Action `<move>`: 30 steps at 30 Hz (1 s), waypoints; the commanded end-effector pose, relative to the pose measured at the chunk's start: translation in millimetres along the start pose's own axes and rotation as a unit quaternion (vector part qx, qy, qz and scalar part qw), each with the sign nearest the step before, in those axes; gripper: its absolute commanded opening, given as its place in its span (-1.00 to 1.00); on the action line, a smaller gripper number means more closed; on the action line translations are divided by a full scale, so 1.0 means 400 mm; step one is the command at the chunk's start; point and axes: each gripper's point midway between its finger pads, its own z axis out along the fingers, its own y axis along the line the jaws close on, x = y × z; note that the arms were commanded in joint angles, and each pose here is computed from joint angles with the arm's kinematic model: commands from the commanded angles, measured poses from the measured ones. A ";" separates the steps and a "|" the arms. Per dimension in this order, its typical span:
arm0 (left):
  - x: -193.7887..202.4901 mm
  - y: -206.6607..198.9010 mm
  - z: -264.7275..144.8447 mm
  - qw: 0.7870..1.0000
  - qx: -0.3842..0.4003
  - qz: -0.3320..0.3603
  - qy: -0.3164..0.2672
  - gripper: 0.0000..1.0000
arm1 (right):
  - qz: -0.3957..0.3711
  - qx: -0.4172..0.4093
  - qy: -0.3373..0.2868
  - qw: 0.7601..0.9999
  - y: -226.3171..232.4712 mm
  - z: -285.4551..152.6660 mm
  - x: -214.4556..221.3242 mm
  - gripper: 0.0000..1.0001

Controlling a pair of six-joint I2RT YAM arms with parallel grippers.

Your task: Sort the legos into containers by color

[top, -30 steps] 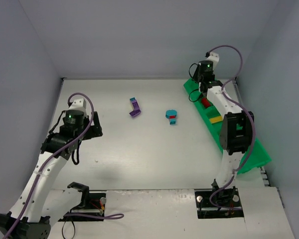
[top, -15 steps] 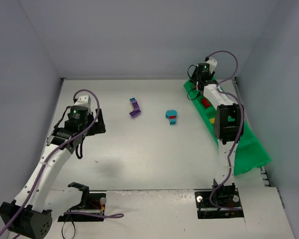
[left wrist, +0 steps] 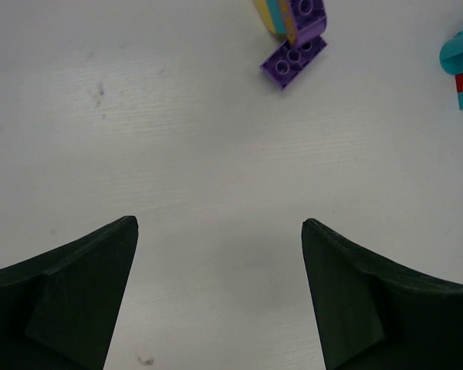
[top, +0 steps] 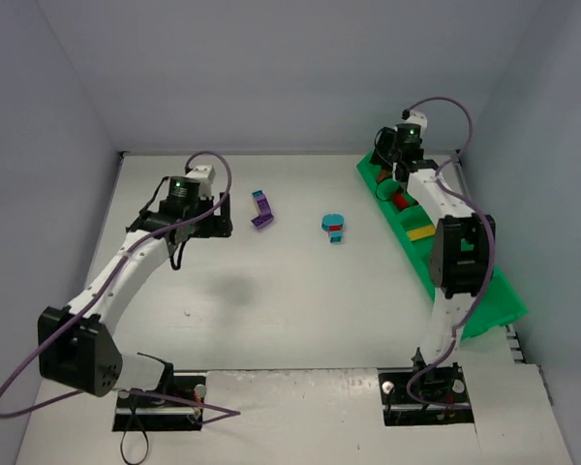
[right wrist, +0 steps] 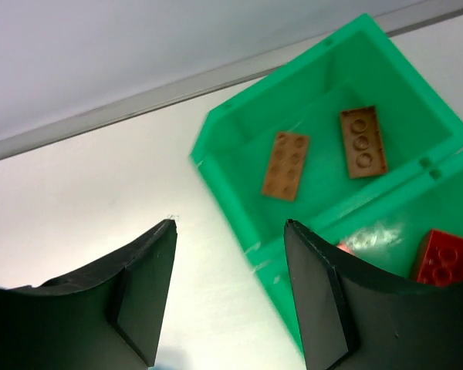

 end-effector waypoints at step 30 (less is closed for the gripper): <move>-0.031 -0.200 0.489 0.983 0.117 0.134 0.054 -0.40 | 0.026 -0.162 -0.039 0.986 0.027 -0.601 0.046 0.10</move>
